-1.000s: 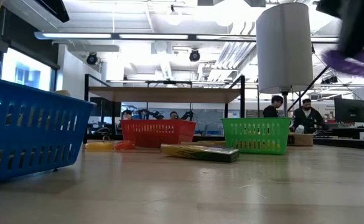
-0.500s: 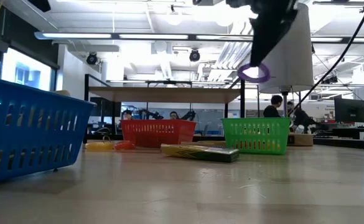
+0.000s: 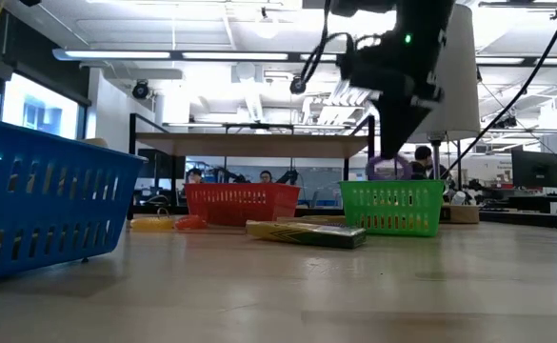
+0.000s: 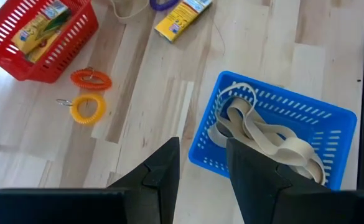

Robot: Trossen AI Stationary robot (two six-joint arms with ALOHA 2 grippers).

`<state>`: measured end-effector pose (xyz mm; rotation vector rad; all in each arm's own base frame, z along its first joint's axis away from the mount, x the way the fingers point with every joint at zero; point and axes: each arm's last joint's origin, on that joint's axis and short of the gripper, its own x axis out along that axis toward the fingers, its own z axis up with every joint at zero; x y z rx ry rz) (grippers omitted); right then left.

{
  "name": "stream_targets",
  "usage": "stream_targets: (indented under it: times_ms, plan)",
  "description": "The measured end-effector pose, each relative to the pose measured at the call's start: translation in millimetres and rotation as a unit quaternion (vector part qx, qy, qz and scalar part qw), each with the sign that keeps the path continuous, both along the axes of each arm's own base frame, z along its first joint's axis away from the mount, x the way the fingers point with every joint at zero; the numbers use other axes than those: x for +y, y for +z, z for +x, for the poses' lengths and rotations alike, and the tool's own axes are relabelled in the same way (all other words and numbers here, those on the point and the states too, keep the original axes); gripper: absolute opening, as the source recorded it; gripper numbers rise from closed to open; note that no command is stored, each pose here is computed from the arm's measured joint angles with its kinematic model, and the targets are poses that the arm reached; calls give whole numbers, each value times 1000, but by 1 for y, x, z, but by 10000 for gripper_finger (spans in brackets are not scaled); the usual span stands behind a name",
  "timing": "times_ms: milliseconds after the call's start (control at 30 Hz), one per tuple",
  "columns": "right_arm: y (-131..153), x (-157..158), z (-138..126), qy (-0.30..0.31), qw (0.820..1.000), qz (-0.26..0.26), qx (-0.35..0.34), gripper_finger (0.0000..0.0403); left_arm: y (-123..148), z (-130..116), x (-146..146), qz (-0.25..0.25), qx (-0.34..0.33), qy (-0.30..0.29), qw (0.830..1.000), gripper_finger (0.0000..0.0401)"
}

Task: Pick & Place Office Desk Supplies
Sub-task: Put the violet spring keychain into the green bin, then put the yellow crayon box into the red bin

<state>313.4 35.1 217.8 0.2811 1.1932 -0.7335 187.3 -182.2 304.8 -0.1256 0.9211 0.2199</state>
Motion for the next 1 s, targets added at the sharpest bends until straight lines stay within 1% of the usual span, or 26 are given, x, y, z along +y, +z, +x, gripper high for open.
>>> stream_targets:
  times_ms: [167, 333, 500, 567, 667, 833, 933, 1000]
  plan:
    - [-13, -3, 1, 3, 1000, 20, -14, 4, 0, 0, 0, -3, 1, 2, 1000, 124]
    - [-23, -5, 2, 0, 998, 58, -34, 4, 0, 0, 0, -6, 0, 6, 1000, 124]
    - [-34, -6, -2, -10, 998, 61, -33, 6, 0, 0, 0, -8, -1, 10, 1000, 124]
    - [-35, -7, -3, -20, 998, 58, -34, 15, 0, 0, 0, -9, -1, 10, 1000, 124]
    - [-35, -6, -2, -20, 997, 59, -40, 47, 0, 0, 0, -9, -1, 11, 1000, 124]
    - [-35, -7, 0, -18, 997, 52, -50, 130, 0, 1, 1, -13, -2, 18, 1000, 124]
    - [-30, -12, 2, 6, 998, 53, -39, 172, 0, 1, 1, -14, -2, 19, 1000, 124]
    - [-22, -14, 5, 19, 998, 34, -48, 191, 0, 1, 1, -14, -2, 19, 1000, 124]
